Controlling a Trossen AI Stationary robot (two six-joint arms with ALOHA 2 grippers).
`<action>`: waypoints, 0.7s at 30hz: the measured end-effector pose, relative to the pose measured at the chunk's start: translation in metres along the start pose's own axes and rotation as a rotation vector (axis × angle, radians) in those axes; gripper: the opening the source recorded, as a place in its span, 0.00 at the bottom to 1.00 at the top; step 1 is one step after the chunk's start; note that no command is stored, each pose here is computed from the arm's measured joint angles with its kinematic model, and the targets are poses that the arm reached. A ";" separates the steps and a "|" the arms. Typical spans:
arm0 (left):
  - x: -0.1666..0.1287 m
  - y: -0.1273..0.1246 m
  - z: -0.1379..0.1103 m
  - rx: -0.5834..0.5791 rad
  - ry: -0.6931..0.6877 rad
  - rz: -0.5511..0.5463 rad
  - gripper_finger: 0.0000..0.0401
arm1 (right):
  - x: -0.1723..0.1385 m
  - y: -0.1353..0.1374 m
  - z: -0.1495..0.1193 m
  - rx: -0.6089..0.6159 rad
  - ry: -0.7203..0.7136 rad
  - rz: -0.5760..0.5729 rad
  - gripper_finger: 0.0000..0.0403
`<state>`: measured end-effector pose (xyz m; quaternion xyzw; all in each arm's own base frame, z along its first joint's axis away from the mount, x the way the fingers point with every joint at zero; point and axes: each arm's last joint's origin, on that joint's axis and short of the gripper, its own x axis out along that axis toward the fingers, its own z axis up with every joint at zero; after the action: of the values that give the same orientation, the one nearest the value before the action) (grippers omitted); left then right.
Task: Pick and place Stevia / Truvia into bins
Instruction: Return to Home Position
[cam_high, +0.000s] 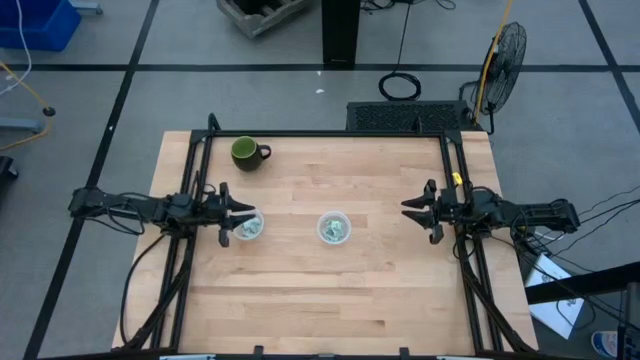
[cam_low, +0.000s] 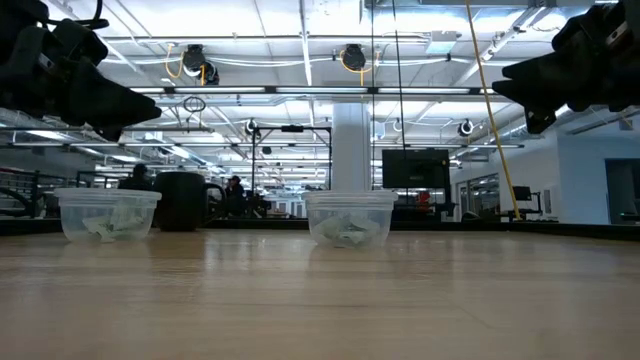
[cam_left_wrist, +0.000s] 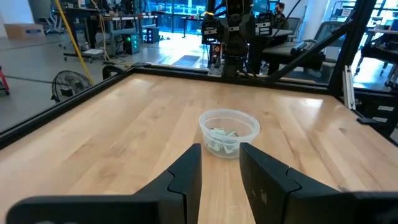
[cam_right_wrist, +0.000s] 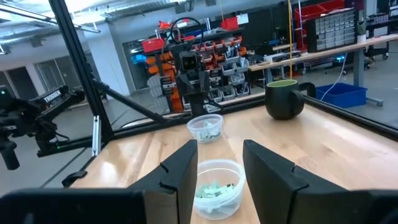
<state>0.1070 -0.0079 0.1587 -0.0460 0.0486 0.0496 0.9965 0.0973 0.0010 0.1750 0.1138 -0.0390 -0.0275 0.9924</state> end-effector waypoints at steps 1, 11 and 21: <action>0.000 0.000 0.000 0.000 0.000 0.000 0.28 | 0.000 0.000 0.000 0.000 -0.001 0.001 0.31; 0.000 0.000 0.000 -0.001 -0.001 0.000 0.28 | 0.000 0.000 0.001 0.001 -0.005 0.002 0.30; 0.000 0.000 0.000 -0.001 -0.001 0.000 0.28 | 0.000 0.000 0.001 0.001 -0.007 0.004 0.29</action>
<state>0.1070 -0.0079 0.1588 -0.0467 0.0480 0.0498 0.9965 0.0972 0.0011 0.1758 0.1141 -0.0430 -0.0256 0.9922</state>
